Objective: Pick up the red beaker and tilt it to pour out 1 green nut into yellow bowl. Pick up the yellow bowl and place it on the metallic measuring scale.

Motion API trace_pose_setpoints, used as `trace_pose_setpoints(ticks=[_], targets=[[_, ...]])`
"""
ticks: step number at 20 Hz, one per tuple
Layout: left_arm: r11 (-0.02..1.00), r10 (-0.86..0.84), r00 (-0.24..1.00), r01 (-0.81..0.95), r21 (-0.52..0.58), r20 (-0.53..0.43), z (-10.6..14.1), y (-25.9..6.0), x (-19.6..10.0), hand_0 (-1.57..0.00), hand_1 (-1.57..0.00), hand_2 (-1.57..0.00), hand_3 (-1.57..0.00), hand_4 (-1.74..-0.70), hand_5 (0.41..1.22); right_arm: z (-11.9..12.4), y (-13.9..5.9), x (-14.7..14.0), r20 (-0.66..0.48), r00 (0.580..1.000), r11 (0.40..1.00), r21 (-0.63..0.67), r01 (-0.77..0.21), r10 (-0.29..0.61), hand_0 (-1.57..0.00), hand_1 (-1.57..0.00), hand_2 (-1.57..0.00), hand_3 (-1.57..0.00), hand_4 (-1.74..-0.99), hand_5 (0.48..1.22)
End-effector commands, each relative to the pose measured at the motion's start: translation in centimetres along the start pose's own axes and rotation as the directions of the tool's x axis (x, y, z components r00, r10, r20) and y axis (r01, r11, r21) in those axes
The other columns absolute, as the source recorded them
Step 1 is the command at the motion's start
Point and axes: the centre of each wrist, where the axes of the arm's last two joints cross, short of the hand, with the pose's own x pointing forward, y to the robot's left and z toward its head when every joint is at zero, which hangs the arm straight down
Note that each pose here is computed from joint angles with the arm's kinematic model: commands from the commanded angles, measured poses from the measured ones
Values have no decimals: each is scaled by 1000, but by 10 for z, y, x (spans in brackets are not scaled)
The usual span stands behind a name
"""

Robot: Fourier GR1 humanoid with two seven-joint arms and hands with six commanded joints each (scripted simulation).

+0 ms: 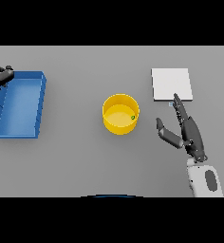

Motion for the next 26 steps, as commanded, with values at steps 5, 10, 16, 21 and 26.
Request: trace_pose_setpoints(ticks=[5, 10, 16, 21, 26], targets=[[994, -33, 999, 36, -107, 33, 9, 4, 5, -502, -425, -382, -237, -830, 678, 3, -1, 0, -7, 1000, 1000, 6, 5, -5, 1, 1, 1, 1, -1318, 725], [985, -116, 993, 115, -132, 0, 7, 0, 4, -164, -138, -124, -77, -775, 655, -1, -1, -2, -22, 1000, 1000, -3, -7, 7, 1, 1, 1, 1, -1307, 717], [991, -102, 994, 105, -81, 36, 7, -7, -1, -42, -36, -32, -19, -728, 664, -9, 3, 9, -30, 997, 997, 3, -75, 75, 1, 1, 1, 1, -1281, 688], [995, -69, 995, 74, -67, 76, 5, -10, 5, -13, -11, -10, -6, -722, 693, -36, 0, 28, 88, 972, 957, 175, -232, 219, -10, 1, 1, 1, -1174, 680], [996, -51, 995, 58, -69, 87, 8, -8, 4, -4, -3, -3, -1, -740, 709, -64, 5, 50, 223, 870, 801, 343, -492, 439, -3, 1, 1, 1, -1255, 648]])
